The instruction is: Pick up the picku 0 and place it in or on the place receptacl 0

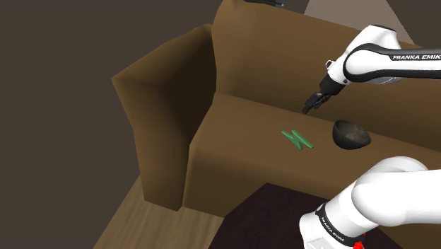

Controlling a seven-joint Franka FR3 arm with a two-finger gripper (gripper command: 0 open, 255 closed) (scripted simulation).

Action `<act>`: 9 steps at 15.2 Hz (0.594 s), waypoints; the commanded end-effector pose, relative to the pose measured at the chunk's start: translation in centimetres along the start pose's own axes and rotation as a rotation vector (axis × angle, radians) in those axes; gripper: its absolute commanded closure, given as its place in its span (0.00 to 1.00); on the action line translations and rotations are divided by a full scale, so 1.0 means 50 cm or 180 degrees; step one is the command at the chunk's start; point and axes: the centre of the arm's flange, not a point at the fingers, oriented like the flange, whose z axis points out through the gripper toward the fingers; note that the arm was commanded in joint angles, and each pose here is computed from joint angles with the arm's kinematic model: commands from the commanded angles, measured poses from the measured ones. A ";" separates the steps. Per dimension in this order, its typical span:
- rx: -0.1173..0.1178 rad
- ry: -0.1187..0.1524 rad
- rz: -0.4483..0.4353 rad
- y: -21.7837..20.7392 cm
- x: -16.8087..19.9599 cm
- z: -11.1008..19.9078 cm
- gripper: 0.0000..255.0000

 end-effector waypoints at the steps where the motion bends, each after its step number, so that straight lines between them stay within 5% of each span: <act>1: -0.0011 0.0063 -0.0001 0.042 -0.002 0.030 0.00; 9: -0.0013 0.0078 0.0000 0.055 -0.001 0.112 0.00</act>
